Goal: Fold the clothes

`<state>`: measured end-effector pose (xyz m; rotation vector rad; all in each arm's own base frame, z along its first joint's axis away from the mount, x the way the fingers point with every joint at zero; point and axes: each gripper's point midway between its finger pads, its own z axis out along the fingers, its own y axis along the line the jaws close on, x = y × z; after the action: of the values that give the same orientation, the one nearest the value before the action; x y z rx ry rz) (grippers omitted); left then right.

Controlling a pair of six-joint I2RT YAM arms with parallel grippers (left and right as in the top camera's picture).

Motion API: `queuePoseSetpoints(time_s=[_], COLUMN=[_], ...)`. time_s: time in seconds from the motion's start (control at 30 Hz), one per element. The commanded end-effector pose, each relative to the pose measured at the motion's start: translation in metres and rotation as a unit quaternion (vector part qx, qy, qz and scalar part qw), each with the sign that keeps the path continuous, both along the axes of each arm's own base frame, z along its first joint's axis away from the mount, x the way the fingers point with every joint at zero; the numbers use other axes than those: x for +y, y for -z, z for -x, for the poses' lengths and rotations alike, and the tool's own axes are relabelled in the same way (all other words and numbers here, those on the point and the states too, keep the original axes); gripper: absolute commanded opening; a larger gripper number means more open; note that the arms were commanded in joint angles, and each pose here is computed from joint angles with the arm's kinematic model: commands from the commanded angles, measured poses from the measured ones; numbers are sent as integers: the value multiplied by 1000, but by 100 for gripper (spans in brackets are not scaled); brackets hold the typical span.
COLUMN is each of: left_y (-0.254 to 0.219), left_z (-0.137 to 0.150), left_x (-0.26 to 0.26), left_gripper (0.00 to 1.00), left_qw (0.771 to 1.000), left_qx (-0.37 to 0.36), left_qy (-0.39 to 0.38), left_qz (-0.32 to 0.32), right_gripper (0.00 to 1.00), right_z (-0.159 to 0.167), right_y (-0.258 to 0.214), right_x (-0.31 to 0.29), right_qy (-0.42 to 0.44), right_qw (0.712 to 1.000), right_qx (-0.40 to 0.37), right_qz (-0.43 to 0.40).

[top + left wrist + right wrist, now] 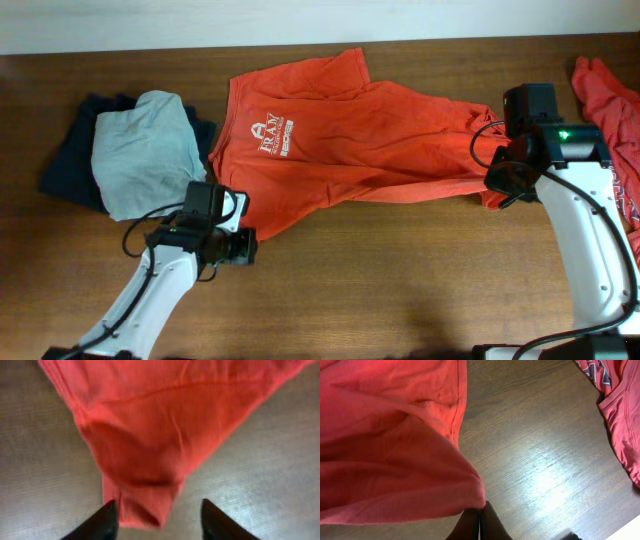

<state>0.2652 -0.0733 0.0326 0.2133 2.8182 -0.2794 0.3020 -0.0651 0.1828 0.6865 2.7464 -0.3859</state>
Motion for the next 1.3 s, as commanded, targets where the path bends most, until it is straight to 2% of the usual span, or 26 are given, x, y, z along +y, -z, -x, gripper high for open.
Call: queuePoseSetpoints(time_s=[0.0,0.03,0.07,0.17,0.27,0.37,0.53,0.67,0.83,1.1,1.17,1.27], left_y=[14,18,26,24,-1,-49,-153,-205,-204,-201,-205,-220], left_z=[-3,-2,2,4,-4,-22,-55,-57,-32,-7,-3,-16], left_x=[-1,-1,-3,-14,-23,-20,14,31,33,35,35,34], left_gripper=[45,41,27,13,1,1,1,1,1,1,1,1], left_qw=[1000,1000,999,998,997,998,997,993,996,997,997,994], left_qx=[14,21,40,51,51,36,-55,-100,-64,-27,-33,-84], left_qy=[0,-4,-3,6,12,2,-44,-67,-68,-68,-68,-62], left_qz=[-3,-3,2,34,57,58,20,3,-3,-9,-8,-5], right_gripper=[4,4,4,4,4,4,5,7,7,4,4,4], right_z=[-2,-2,-2,-2,-2,-2,-1,5,13,25,29,22], right_y=[-2,-2,-2,-2,-2,-2,-3,-2,0,2,2,2], right_x=[-2,-2,-2,-2,-2,-3,-5,-6,-6,-5,-5,-4], right_qy=[8,8,8,8,8,9,10,11,9,9,9,8], right_qw=[1000,1000,1000,1000,1000,1000,1000,1000,1000,999,998,999], right_qx=[-6,-7,-7,-7,-7,-7,-5,8,25,51,60,45], right_qz=[0,0,0,0,1,2,11,14,14,13,13,8])
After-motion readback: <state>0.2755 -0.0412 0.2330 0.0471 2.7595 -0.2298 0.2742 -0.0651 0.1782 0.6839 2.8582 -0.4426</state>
